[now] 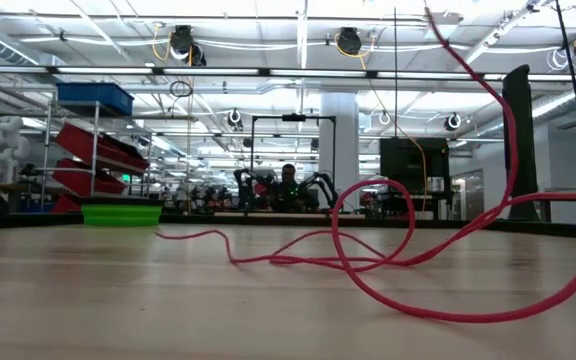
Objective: Coil cords
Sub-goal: Coil the red wire into the spool
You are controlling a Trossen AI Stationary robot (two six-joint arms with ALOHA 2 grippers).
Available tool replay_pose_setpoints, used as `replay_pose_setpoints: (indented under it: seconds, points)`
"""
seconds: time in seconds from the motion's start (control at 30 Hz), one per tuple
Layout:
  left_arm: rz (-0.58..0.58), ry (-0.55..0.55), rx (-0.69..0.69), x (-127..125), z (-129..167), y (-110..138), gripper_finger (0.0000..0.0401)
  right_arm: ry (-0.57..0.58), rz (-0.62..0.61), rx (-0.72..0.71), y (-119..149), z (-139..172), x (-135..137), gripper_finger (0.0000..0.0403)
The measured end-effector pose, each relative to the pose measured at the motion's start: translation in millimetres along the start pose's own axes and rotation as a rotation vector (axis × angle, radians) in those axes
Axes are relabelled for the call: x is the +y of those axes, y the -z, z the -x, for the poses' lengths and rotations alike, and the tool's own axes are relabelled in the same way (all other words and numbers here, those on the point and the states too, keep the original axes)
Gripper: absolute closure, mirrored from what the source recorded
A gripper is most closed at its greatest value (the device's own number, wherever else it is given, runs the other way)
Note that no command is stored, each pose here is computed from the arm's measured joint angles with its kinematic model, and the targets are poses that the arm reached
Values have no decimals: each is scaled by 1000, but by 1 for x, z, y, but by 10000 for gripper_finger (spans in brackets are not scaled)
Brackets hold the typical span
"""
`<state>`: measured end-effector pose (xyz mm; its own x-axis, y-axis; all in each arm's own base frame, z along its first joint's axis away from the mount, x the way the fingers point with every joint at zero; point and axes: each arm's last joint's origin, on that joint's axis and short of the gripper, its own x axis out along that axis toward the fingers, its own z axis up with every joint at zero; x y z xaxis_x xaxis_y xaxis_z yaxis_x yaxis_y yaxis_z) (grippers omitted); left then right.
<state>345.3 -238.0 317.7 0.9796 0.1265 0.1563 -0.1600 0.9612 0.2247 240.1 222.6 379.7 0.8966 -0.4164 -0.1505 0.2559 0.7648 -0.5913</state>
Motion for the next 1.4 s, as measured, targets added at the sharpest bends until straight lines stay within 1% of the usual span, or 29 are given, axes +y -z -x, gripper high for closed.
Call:
replay_pose_setpoints:
  seconds: [0.1,0.3,0.4,0.5,0.7,0.97,1.23,1.4]
  points:
    - [4,0,-4,0,1,-1,400,-28,12,-1,1,0,1,403]
    - [-4,-3,-20,-1,2,-3,400,-32,28,7,2,-1,1,403]
    - [-24,-22,-7,-2,5,-5,400,-44,32,6,3,-1,1,403]
    - [-49,-72,12,-2,10,-9,400,-79,34,1,3,-1,2,403]
    - [-124,-156,60,-5,22,-16,400,-85,42,3,3,-1,2,403]
    - [-239,-270,151,-8,30,-17,400,-119,43,-10,2,2,4,403]
    - [-297,-254,174,-10,31,-14,400,-164,0,-62,-10,23,1,403]
    - [-299,-246,173,-12,34,-15,392,-196,-19,-95,-17,38,1,403]
